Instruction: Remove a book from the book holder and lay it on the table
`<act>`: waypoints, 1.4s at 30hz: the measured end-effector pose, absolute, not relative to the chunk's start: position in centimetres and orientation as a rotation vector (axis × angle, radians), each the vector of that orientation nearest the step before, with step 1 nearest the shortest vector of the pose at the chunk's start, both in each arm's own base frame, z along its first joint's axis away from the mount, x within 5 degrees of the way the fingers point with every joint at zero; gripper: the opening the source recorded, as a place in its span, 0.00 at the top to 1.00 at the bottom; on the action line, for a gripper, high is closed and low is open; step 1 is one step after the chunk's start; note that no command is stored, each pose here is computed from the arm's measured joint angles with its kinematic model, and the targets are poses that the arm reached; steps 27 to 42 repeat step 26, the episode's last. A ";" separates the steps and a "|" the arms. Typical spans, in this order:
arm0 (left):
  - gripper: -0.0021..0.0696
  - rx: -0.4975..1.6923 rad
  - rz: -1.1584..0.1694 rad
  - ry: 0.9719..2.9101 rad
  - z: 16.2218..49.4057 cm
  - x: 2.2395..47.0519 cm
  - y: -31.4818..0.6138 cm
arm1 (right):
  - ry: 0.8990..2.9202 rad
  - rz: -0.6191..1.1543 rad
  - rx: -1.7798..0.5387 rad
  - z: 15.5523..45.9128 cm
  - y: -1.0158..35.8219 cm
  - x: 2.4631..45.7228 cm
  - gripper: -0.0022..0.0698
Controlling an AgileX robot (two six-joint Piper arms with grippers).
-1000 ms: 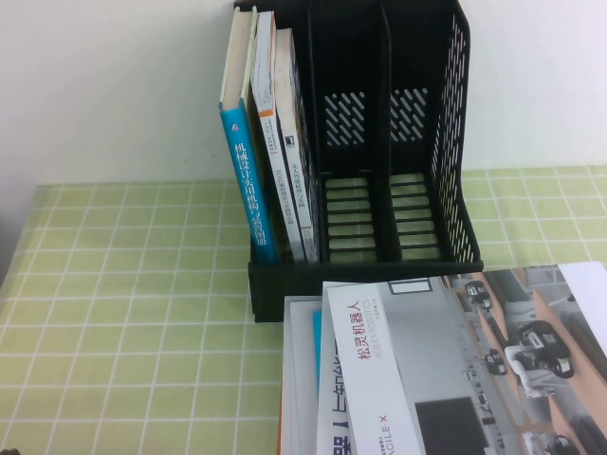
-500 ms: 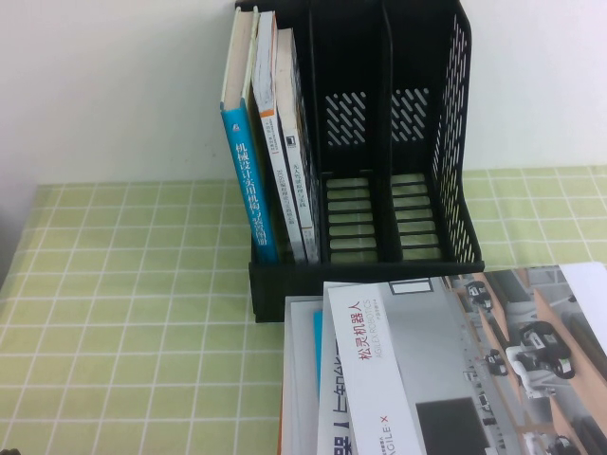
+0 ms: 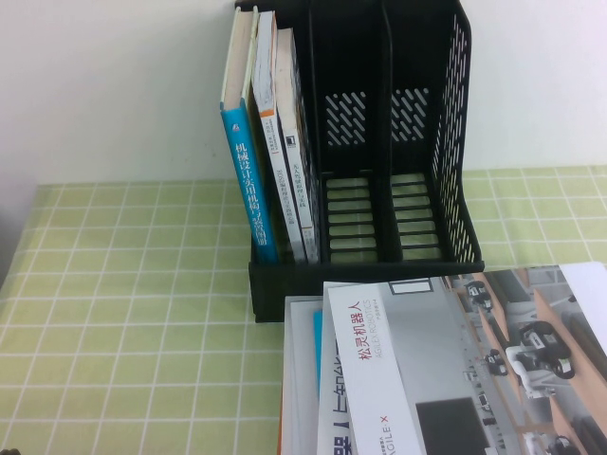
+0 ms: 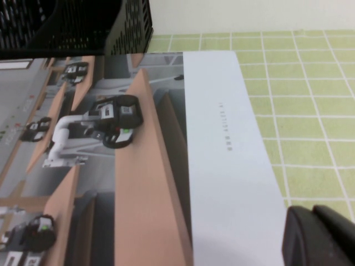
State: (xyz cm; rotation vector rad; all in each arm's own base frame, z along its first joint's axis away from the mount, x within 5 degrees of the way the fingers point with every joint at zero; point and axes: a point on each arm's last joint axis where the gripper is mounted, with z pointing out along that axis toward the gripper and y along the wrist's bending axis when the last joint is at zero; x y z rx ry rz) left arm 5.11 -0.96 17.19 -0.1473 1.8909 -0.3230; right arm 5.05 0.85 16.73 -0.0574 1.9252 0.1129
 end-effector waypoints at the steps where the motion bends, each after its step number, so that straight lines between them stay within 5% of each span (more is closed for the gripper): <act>1: 0.97 -0.147 -0.323 1.891 17.2 5.1 -1.0 | 1.925 0.112 -0.058 16.7 0.8 5.1 0.97; 42: 0.97 -0.147 -0.323 1.891 17.2 5.1 -1.0 | 1.925 0.104 -0.070 16.7 0.8 5.1 0.97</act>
